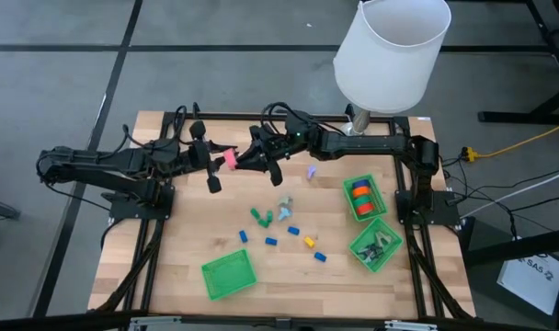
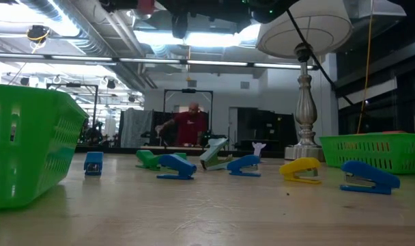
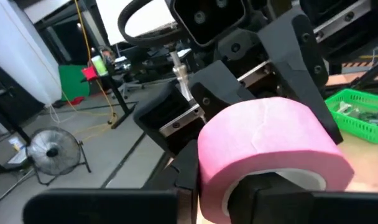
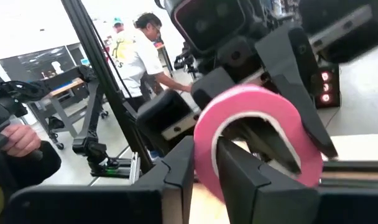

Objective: Pick and place Stapler, Stapler remover, tape
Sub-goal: Put the pink tape into the top right green bin

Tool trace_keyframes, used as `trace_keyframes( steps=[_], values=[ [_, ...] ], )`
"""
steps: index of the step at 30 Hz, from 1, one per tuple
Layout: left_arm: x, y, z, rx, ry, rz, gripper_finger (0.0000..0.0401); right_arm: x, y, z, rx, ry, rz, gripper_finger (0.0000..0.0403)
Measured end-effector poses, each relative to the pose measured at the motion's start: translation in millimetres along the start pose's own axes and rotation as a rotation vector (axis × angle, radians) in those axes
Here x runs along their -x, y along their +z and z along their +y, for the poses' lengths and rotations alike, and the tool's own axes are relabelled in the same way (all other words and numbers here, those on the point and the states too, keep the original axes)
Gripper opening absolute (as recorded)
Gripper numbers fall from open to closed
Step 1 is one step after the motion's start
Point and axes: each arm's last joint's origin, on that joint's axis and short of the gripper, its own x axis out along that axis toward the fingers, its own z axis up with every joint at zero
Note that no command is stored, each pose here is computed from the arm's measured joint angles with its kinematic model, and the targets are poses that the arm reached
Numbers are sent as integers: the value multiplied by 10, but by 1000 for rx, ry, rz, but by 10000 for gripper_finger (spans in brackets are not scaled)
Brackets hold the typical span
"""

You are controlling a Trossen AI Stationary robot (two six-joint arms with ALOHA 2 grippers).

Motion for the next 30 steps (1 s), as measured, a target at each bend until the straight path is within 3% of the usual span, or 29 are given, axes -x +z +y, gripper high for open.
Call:
trace_keyframes(
  steps=[10, 14, 21, 25, 30],
  values=[
    [26, -58, 4, 0, 2, 57, 41, 29, -99, -69, -68, -72, 90, 123],
    [94, -48, 42, 58, 11, 53, 41, 58, -170, -121, -60, -89, 152, 158],
    [290, -23, 106, 174, -98, 10, 41, 65, -235, -134, 39, -117, 210, 199],
    [339, -1, 89, 181, -236, -27, 41, 27, -217, -101, 112, -170, 179, 201],
    [329, 1, 51, 191, -339, -31, 41, -96, -247, 83, 349, -126, 179, 202]
  ],
)
